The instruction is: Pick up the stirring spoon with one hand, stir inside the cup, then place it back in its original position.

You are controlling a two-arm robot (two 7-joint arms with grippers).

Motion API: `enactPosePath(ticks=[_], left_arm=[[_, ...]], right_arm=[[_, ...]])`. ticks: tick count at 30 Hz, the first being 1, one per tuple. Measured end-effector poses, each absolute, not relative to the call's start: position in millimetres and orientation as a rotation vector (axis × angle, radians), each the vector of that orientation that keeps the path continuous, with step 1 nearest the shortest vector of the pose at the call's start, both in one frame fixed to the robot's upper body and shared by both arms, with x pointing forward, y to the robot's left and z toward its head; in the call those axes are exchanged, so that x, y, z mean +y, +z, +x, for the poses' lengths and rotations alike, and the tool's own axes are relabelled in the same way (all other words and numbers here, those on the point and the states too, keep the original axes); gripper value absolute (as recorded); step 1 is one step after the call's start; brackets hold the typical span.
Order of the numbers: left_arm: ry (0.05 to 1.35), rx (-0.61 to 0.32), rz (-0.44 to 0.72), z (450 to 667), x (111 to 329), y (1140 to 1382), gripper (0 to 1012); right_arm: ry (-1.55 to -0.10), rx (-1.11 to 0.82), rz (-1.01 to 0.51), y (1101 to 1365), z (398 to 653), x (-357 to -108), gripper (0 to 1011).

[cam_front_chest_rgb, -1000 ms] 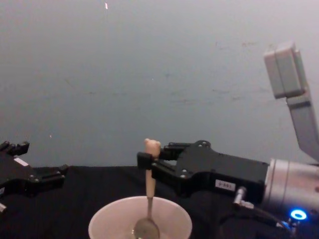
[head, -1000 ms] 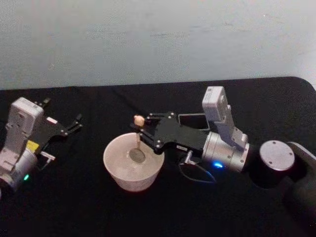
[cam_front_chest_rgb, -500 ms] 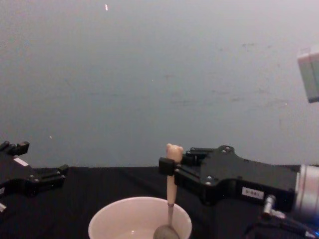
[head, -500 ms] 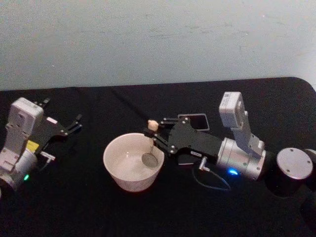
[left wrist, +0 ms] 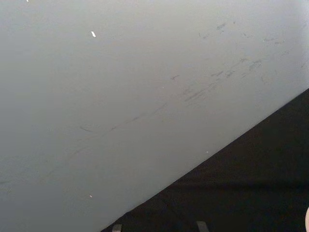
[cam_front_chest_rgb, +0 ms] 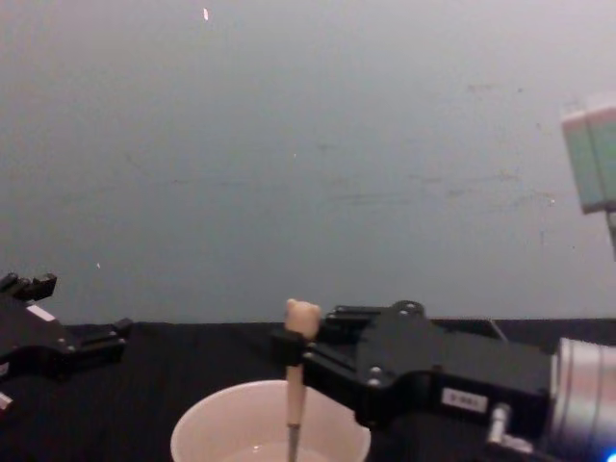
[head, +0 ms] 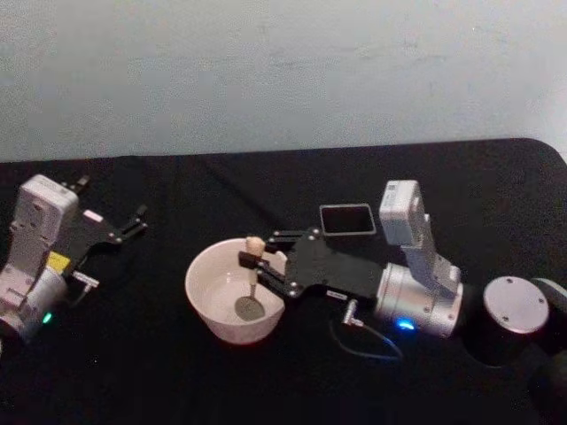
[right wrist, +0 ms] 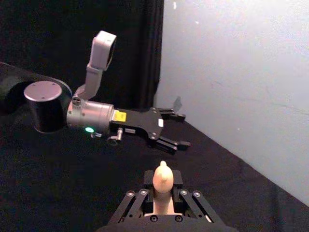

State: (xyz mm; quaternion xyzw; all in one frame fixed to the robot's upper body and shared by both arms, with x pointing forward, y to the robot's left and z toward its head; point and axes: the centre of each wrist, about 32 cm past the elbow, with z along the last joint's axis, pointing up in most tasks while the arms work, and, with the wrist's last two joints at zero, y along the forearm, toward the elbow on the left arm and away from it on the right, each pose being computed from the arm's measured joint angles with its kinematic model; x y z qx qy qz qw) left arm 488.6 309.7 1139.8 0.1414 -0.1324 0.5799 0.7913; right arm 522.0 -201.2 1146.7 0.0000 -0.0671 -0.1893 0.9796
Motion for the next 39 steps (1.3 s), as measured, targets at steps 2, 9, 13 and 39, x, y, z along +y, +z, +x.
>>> enactPosePath(ticks=[2, 9, 13, 39], left_arm=[[1.248, -0.285, 0.304, 488.6, 309.7, 1139.8, 1001], [1.248, -0.285, 0.304, 488.6, 309.6, 1139.8, 1001], [1.248, -0.285, 0.304, 488.6, 309.7, 1139.8, 1001], [1.248, -0.285, 0.304, 488.6, 309.7, 1139.8, 1001]], right_arm=[[-0.371, -0.132, 0.004, 1146.4, 523.6, -196.2, 210], [-0.364, -0.131, 0.003, 1144.3, 533.7, -184.2, 210], [-0.378, -0.141, -0.003, 1144.0, 541.4, -181.0, 210], [-0.467, -0.157, -0.015, 1146.0, 540.9, -205.0, 210]])
